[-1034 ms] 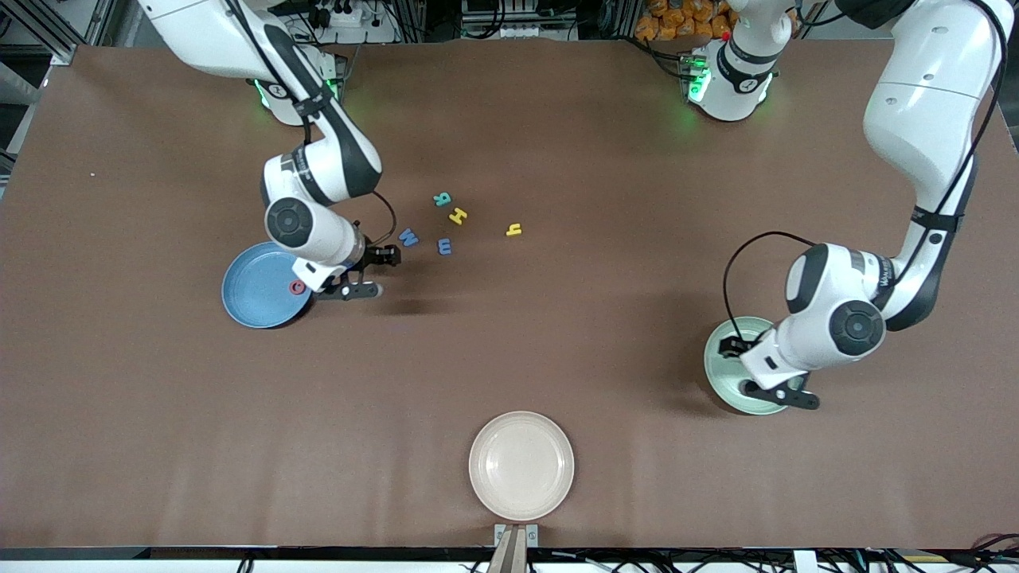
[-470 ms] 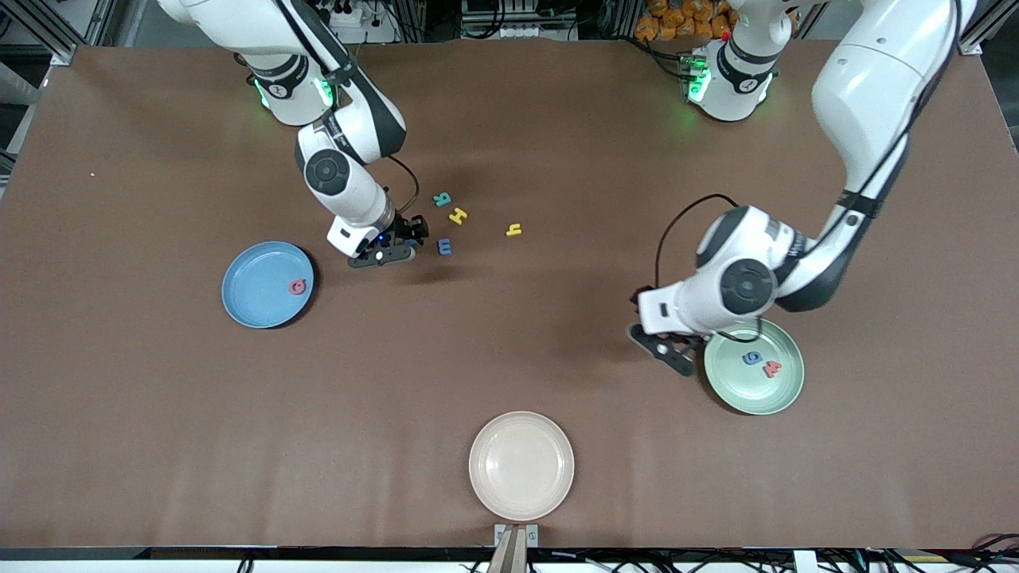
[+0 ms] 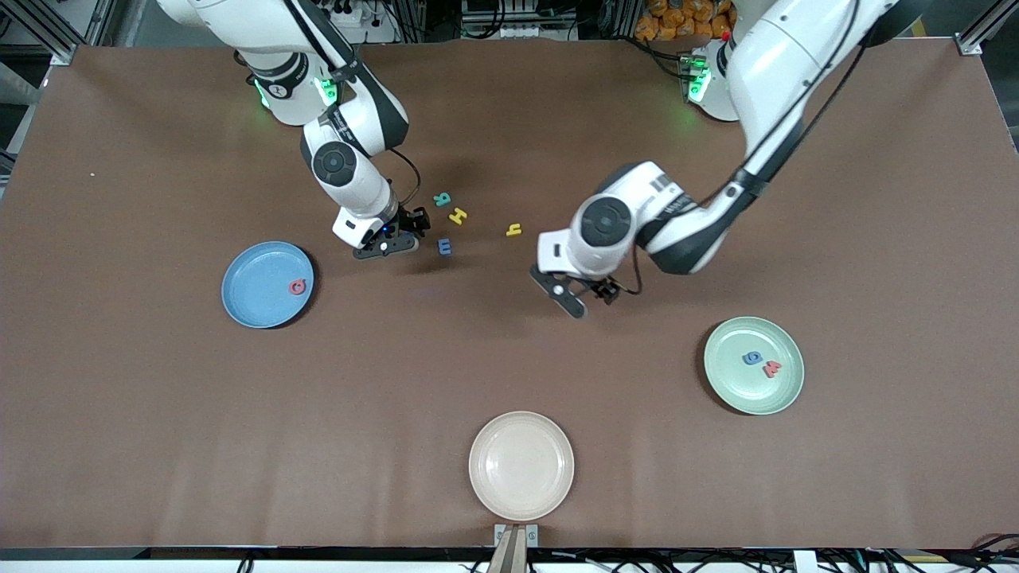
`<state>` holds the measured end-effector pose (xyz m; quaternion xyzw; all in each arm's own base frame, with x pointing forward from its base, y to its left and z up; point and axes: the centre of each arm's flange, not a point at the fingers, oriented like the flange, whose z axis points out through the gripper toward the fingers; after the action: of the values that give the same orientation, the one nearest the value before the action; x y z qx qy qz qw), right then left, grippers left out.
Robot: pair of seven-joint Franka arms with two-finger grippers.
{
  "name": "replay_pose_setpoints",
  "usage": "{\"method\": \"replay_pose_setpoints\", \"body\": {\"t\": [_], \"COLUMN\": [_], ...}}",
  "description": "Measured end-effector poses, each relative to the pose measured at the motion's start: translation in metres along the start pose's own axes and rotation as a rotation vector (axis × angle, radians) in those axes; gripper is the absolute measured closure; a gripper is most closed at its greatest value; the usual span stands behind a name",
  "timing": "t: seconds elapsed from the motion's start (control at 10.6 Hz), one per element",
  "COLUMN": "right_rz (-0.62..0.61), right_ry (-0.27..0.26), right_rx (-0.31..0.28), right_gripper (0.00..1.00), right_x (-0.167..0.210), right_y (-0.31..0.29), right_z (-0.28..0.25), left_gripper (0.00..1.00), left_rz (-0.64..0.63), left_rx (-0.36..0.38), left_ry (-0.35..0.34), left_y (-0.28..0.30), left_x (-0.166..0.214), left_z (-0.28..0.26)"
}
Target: Sort uppercase to blue plate, lowercase to green plate
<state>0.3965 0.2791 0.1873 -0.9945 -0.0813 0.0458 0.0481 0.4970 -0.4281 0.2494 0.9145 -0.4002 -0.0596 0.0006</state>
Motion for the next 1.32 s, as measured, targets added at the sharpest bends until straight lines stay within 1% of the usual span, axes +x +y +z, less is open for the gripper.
{"method": "replay_pose_setpoints", "body": {"t": [0.19,0.38,0.47,0.66,0.75,0.85,1.03,1.13,1.32], "right_rz": [-0.028,-0.044,-0.045,-0.038,-0.033,-0.031,-0.031,-0.031,-0.030], "right_ry": [0.009,0.013,0.024,0.051,0.054,0.055,0.055,0.055,0.055], "right_rx": [-0.025,-0.039,-0.037,-0.026,-0.025,-0.026,-0.027,-0.028,-0.028], "right_gripper": [0.23,0.24,0.25,0.28,0.28,0.33,0.34,0.37,0.39], "right_x": [-0.006,-0.006,-0.006,-0.008,-0.009,-0.008,-0.008,-0.008,-0.008], "right_y": [-0.003,0.001,0.002,0.004,0.004,0.005,0.006,0.006,0.007], "right_z": [0.004,0.006,0.007,0.014,0.017,0.017,0.018,0.018,0.018], "left_gripper": [0.00,0.00,0.00,0.00,0.00,0.00,0.00,0.00,0.00], "left_rz": [0.012,0.019,0.033,0.075,0.100,0.124,0.203,0.232,0.266], "left_rx": [0.005,-0.006,0.013,0.054,0.060,0.068,0.128,0.142,0.122], "left_ry": [-0.001,0.045,0.068,0.077,0.077,0.078,0.095,0.117,0.152], "left_y": [0.033,0.054,0.061,0.074,0.088,0.104,0.121,0.124,0.132], "left_x": [-0.002,-0.008,-0.012,-0.019,-0.020,-0.021,-0.024,-0.026,-0.034], "left_z": [0.012,0.030,0.039,0.051,0.053,0.054,0.058,0.061,0.071]}}
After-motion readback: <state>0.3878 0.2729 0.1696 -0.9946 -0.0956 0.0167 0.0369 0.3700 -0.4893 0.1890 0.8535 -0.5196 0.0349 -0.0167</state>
